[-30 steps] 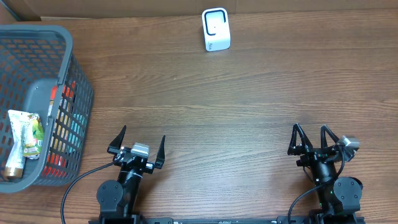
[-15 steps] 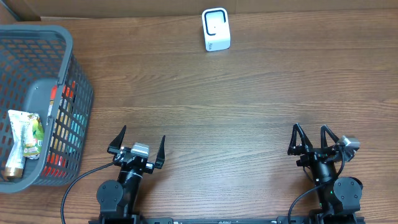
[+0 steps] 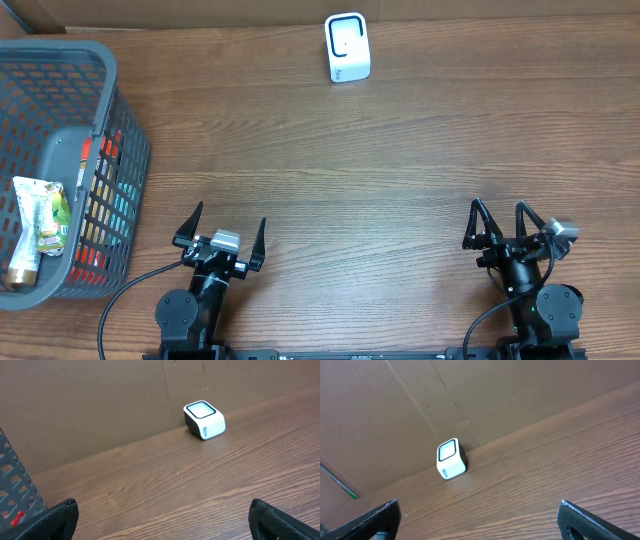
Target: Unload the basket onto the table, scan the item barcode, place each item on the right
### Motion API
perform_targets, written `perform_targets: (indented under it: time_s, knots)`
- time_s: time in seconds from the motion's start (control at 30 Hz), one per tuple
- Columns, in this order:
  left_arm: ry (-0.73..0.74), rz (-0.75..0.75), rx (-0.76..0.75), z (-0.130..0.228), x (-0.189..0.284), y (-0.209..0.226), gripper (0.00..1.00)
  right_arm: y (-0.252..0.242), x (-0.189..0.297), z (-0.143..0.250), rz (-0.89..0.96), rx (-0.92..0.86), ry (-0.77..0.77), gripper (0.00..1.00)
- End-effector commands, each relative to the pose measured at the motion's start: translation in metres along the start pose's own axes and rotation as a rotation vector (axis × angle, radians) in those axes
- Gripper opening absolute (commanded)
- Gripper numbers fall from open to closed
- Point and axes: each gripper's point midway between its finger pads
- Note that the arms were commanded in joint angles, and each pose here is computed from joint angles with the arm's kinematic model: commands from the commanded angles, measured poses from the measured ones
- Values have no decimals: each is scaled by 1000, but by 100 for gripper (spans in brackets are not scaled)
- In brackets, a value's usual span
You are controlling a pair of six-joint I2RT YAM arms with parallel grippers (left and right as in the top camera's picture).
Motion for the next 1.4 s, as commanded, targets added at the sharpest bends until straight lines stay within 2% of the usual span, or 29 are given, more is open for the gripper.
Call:
perform_targets:
  time_s: [0.0, 1.07, 1.37]
  knots:
    - [-6, -12, -16, 0, 0, 2, 99, 2, 0, 1, -12, 2, -4, 100]
    - [-7, -12, -16, 0, 0, 2, 99, 2, 0, 1, -12, 2, -4, 100]
    - [-15, 36, 46, -2, 1, -6, 99, 2, 0, 1, -12, 2, -4, 100]
Point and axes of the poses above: each gripper's point midway between its finger pads, its own x axis back along the fingers, its own y axis along the line the jaws close on, z = x × y, and after that the axes turned 7 degrees about x, right-handed
